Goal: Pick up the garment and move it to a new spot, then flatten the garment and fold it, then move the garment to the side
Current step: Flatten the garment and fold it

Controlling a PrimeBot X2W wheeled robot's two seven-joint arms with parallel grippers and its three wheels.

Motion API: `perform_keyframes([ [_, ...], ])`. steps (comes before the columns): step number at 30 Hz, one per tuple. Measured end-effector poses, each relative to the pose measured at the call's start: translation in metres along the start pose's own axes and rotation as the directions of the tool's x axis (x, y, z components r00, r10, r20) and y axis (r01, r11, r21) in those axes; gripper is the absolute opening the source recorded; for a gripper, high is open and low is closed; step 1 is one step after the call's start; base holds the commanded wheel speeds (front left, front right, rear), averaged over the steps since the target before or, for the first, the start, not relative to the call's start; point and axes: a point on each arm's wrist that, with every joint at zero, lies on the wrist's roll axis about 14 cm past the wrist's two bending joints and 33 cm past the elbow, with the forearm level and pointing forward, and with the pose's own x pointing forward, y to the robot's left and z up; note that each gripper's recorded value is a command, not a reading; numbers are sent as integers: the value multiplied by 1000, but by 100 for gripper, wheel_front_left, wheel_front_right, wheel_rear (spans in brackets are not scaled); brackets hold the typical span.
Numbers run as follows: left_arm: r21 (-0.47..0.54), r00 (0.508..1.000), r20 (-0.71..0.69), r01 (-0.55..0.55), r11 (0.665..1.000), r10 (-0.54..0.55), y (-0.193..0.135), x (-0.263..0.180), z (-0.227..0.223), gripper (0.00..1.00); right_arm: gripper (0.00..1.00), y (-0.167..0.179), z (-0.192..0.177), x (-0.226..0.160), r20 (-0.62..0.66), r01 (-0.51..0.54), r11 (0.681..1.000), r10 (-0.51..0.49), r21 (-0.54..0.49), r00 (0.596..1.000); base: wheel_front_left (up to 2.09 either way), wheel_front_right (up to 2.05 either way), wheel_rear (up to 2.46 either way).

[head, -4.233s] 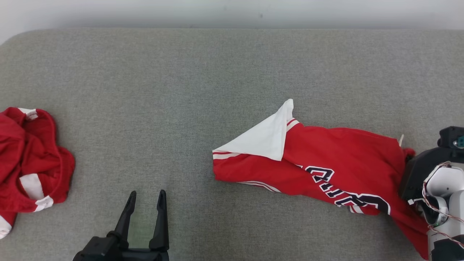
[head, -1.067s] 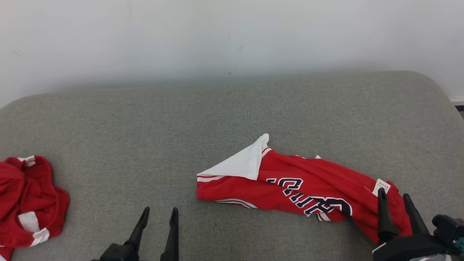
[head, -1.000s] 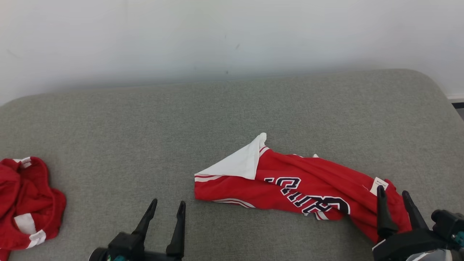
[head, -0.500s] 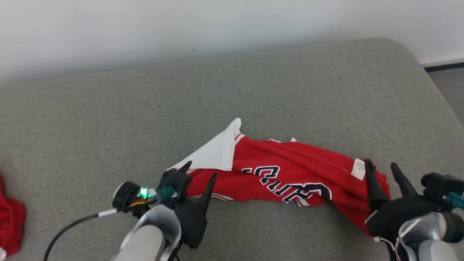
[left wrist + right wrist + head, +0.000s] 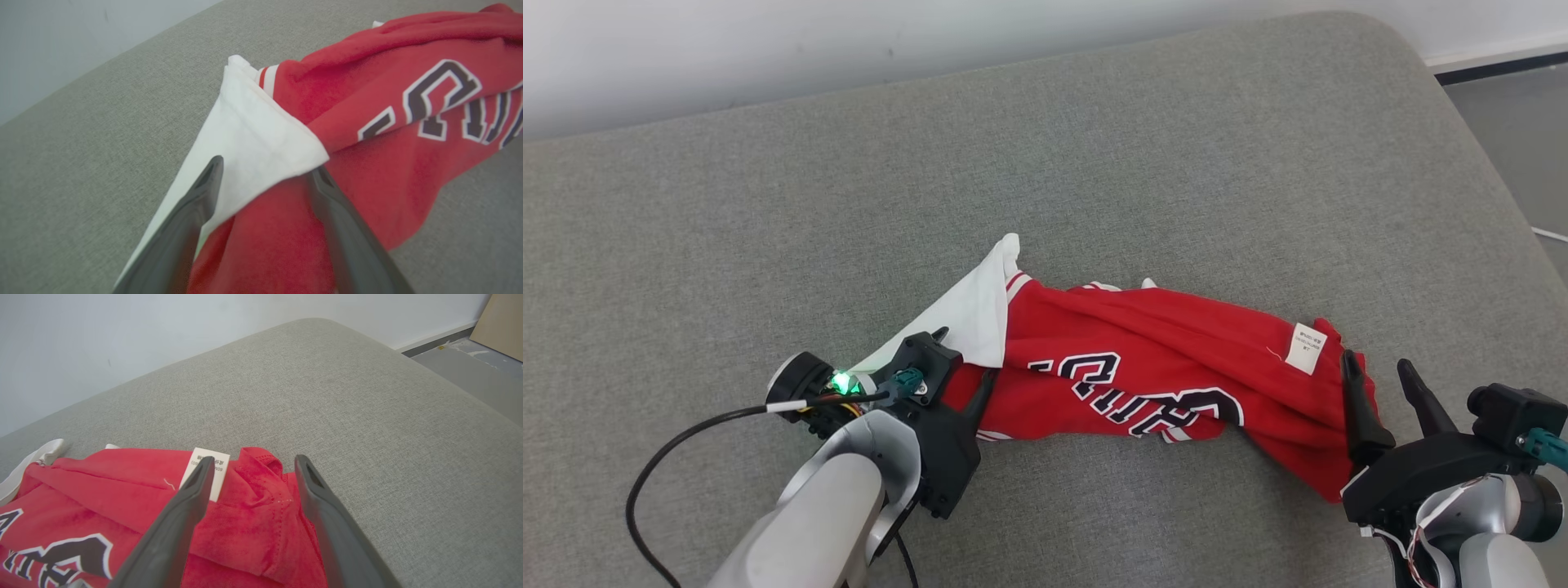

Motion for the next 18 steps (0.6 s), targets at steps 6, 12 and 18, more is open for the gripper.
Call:
perform_keyframes([
  [6, -34, 998, 53, -15, 999, 17, 5, 0, 12, 100, 100, 5, 0, 2, 2, -15, 1000, 15, 3, 1000, 0, 0, 0],
  [12, -50, 998, 57, -34, 998, 37, 10, -3, 13, 100, 100, 10, 0, 3, 2, -29, 1000, 29, 2, 1000, 0, 0, 0],
  [18, -76, 998, 51, -22, 997, 26, 3, -2, 9, 39, 100, 15, -2, 5, -9, -43, 999, 43, -1, 999, 0, 0, 0],
])
